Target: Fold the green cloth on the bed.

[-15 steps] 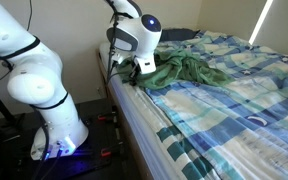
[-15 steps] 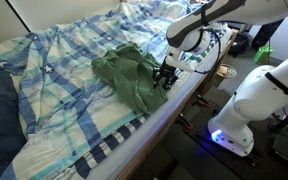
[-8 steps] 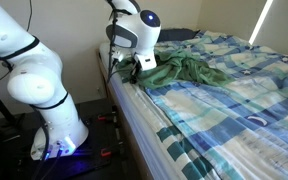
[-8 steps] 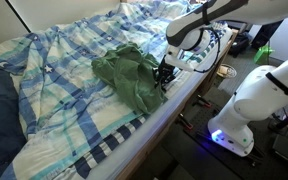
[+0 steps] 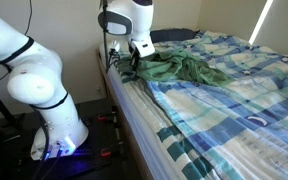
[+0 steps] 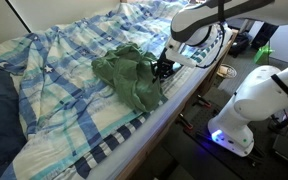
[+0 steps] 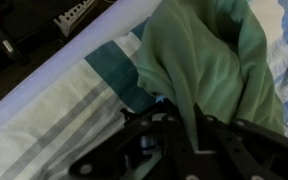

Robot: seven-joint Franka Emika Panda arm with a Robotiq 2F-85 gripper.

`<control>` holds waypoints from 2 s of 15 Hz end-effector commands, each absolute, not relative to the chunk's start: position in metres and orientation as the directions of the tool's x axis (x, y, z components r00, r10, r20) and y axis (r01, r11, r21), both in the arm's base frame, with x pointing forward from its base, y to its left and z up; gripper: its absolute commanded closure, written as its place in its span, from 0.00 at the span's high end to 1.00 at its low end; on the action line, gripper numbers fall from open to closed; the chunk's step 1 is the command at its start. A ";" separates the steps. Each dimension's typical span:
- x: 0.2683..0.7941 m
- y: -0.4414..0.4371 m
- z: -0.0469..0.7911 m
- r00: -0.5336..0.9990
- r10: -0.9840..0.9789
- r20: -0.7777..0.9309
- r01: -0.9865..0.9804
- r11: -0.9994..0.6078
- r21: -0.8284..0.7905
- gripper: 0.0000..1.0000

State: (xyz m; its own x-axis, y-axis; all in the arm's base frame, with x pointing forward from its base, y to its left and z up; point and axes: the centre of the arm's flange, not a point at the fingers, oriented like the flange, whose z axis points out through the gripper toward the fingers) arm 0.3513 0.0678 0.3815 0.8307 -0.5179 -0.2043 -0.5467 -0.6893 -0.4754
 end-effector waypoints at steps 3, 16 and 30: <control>0.332 0.069 0.387 0.829 -0.522 -0.198 -0.551 -0.706 -0.446 0.13; 0.320 0.072 0.380 0.845 -0.477 -0.241 -0.534 -0.774 -0.341 0.57; 0.334 0.073 0.361 0.845 -0.464 -0.267 -0.533 -0.779 -0.332 0.26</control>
